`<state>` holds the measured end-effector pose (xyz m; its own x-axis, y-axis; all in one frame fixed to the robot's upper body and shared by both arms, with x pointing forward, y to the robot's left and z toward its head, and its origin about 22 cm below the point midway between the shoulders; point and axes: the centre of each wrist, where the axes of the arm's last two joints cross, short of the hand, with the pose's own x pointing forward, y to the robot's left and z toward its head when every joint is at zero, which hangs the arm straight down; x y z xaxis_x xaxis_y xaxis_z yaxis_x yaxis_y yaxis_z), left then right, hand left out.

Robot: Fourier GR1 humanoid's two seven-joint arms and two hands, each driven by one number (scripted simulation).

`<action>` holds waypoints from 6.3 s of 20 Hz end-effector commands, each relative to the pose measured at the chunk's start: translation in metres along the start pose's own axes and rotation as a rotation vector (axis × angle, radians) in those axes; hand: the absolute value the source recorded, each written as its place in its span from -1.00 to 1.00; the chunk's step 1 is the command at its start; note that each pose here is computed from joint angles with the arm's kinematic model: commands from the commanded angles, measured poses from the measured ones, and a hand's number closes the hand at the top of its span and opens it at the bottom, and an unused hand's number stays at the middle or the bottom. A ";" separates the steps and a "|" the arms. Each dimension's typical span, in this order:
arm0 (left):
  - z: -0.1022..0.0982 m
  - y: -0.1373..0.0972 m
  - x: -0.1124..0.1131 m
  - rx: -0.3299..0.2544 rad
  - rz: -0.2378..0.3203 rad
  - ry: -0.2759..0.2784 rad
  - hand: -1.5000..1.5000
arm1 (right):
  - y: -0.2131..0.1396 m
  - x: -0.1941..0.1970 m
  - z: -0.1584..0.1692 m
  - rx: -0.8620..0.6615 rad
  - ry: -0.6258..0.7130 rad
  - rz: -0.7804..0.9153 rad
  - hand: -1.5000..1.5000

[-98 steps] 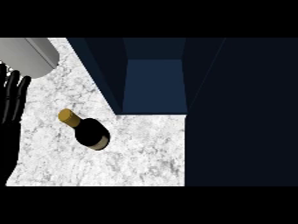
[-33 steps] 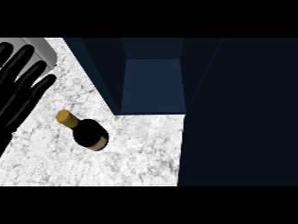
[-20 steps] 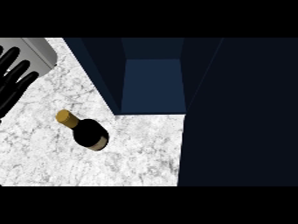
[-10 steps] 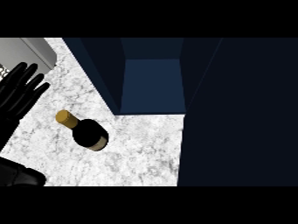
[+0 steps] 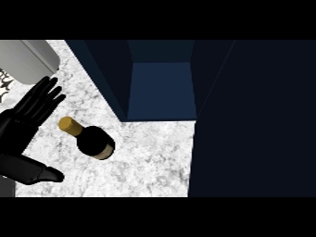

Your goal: Pick up the wine, place it into the cabinet and close the cabinet

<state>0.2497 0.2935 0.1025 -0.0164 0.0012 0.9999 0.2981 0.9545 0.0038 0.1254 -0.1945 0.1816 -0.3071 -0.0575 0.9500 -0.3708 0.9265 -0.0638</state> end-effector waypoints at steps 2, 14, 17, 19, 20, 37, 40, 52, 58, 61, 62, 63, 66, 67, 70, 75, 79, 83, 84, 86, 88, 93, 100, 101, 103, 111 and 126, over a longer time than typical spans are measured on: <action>-0.009 -0.002 -0.034 -0.003 -0.016 0.036 -1.00 | 0.003 0.049 0.040 0.018 -0.088 -0.024 -1.00; -0.036 0.005 -0.089 0.039 -0.034 0.091 -1.00 | 0.001 0.040 0.032 0.010 -0.085 -0.020 -1.00; -0.026 0.022 -0.099 0.054 -0.010 0.107 -1.00 | 0.004 0.042 0.041 0.011 -0.086 -0.043 -1.00; -0.028 0.037 -0.097 0.028 -0.042 0.094 -1.00 | 0.002 0.047 0.036 0.015 -0.083 -0.021 -1.00; -0.027 0.021 -0.119 0.030 -0.026 0.093 -1.00 | 0.005 0.043 0.039 0.007 -0.087 -0.029 -1.00; -0.022 0.009 -0.179 -0.046 0.016 0.131 -1.00 | -0.001 0.041 0.030 0.027 -0.083 -0.009 -1.00; -0.014 0.012 -0.198 -0.005 0.077 0.160 -1.00 | 0.000 0.046 0.034 0.040 -0.094 -0.021 -1.00; -0.025 -0.001 -0.216 0.073 0.300 0.123 -1.00 | 0.001 0.042 0.034 0.031 -0.073 -0.029 -1.00; -0.031 -0.007 -0.224 0.039 0.326 0.122 -1.00 | 0.000 0.049 0.036 0.033 -0.059 -0.021 -1.00; -0.036 -0.030 -0.228 0.017 0.335 0.144 -1.00 | 0.000 0.046 0.030 0.029 -0.070 -0.023 -1.00; -0.035 -0.005 -0.222 0.031 0.331 0.124 -1.00 | 0.002 0.046 0.034 0.017 -0.073 -0.021 -1.00; -0.039 -0.011 -0.221 0.030 0.339 0.103 -1.00 | 0.003 0.045 0.032 0.017 -0.084 -0.011 -1.00; -0.039 -0.030 -0.223 0.025 0.336 0.092 1.00 | -0.004 0.046 0.037 0.011 -0.076 0.009 -1.00; -0.035 -0.023 -0.225 0.013 0.354 0.094 1.00 | -0.001 0.047 0.040 0.025 -0.080 -0.012 -1.00; -0.050 -0.028 -0.216 0.019 0.296 0.069 1.00 | -0.009 0.039 0.036 0.025 -0.075 -0.018 -1.00; -0.048 -0.030 -0.217 0.021 0.255 0.043 1.00 | 0.001 0.051 0.045 0.043 -0.062 -0.010 -1.00; -0.056 -0.033 -0.204 0.063 0.228 -0.040 1.00 | -0.001 0.046 0.036 0.008 -0.070 -0.011 -1.00; 0.006 -0.016 -0.230 0.351 0.240 -0.150 1.00 | -0.002 0.032 0.026 -0.001 -0.067 -0.014 -1.00; 0.031 -0.020 -0.244 0.431 0.260 -0.166 1.00 | -0.001 0.027 0.027 -0.011 -0.055 -0.012 -1.00; 0.032 -0.020 -0.234 0.427 0.284 -0.238 1.00 | -0.003 0.028 0.029 -0.025 -0.068 -0.024 -1.00; 0.045 -0.030 -0.232 0.383 0.296 -0.286 1.00 | -0.002 0.030 0.031 -0.008 -0.052 -0.034 -1.00; 0.022 -0.049 -0.193 0.315 0.321 -0.302 1.00 | -0.004 0.031 0.031 0.011 -0.068 -0.012 -1.00; 0.003 -0.095 -0.134 0.264 0.316 -0.316 1.00 | 0.000 0.023 0.028 0.019 -0.063 -0.022 -1.00; -0.001 -0.105 -0.121 0.287 0.287 -0.317 1.00 | -0.003 0.027 0.026 0.002 -0.070 -0.009 -1.00; -0.007 -0.113 -0.104 0.260 0.292 -0.325 1.00 | -0.002 0.039 0.032 0.011 -0.060 -0.015 -1.00; -0.060 -0.154 -0.045 0.281 0.299 -0.286 1.00 | -0.009 0.034 0.027 0.016 -0.061 -0.015 -1.00; -0.106 -0.178 -0.059 0.368 0.211 -0.154 1.00 | -0.008 0.036 0.034 0.031 -0.055 -0.023 -1.00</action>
<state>0.2922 0.0961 0.0555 -0.1594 0.2532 0.9542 -0.0270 0.9651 -0.2606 0.1290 -0.2053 0.1800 -0.3077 -0.0224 0.9512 -0.3375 0.9373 -0.0872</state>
